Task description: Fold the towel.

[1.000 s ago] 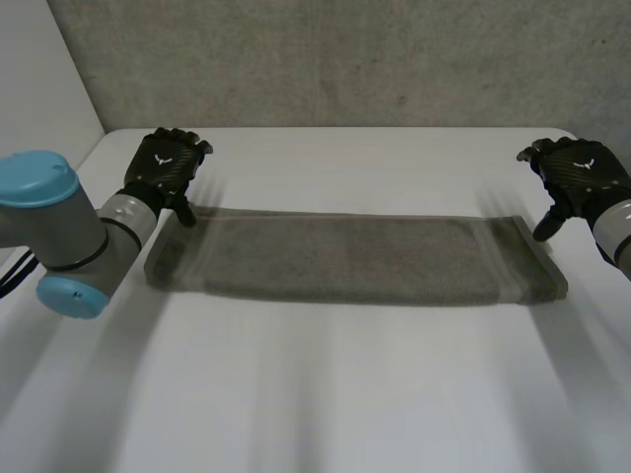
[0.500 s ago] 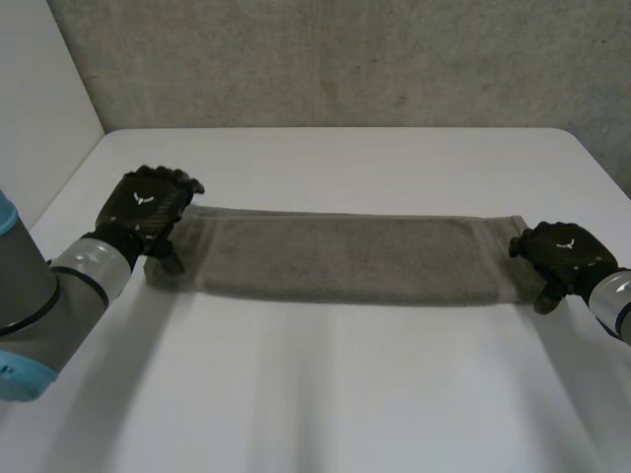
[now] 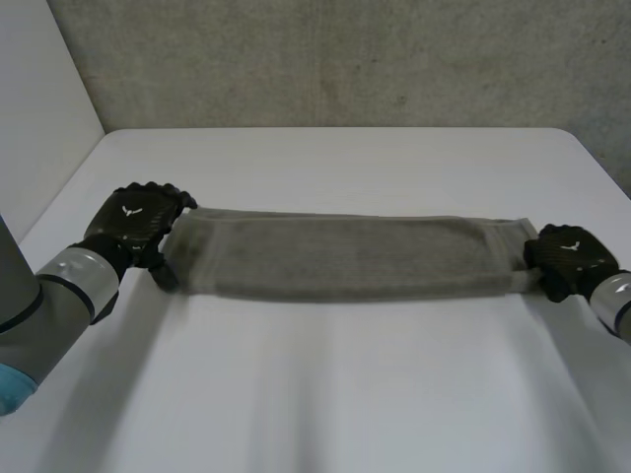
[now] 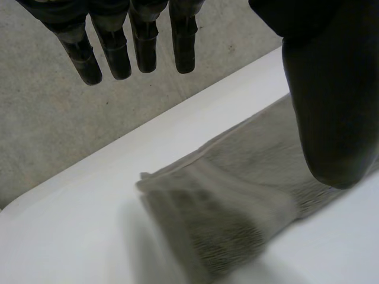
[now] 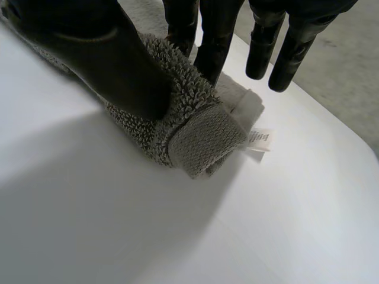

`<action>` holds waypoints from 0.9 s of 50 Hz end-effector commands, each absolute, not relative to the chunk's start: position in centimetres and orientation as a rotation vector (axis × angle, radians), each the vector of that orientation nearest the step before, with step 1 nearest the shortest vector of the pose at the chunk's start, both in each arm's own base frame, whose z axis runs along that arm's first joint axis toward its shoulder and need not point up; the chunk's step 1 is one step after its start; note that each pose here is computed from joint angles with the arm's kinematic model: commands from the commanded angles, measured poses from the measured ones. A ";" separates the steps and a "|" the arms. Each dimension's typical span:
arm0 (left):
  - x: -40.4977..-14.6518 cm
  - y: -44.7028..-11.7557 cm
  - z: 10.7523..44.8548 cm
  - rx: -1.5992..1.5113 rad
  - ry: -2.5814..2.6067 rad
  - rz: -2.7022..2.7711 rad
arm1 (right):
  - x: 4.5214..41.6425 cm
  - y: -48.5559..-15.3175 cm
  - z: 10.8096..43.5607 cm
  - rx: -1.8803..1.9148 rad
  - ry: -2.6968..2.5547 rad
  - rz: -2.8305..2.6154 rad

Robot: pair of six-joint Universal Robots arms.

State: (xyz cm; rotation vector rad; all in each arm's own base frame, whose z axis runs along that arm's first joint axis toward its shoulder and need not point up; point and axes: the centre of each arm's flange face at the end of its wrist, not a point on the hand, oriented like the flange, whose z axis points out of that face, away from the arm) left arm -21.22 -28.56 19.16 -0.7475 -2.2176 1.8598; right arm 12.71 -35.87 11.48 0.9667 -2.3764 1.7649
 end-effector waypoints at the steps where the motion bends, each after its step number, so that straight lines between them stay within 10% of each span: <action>1: -20.6 -28.6 19.2 -0.732 -2.237 1.863 | 6.5 -38.0 13.8 0.765 -2.289 1.762; 13: -19.8 -28.4 19.2 -0.710 -2.256 1.866 | 3.2 -40.2 23.1 0.737 -1.988 1.945; 21: -19.9 -28.2 19.4 -0.712 -2.249 1.871 | 15.7 -37.4 27.1 1.010 -1.886 2.217; 34: -20.1 -28.2 19.4 -0.719 -2.240 1.878 | 36.1 -25.6 20.0 1.626 -1.864 2.365; 45: -20.6 -28.3 19.7 -0.731 -2.217 1.891 | 39.2 -22.8 13.7 1.799 -1.904 2.226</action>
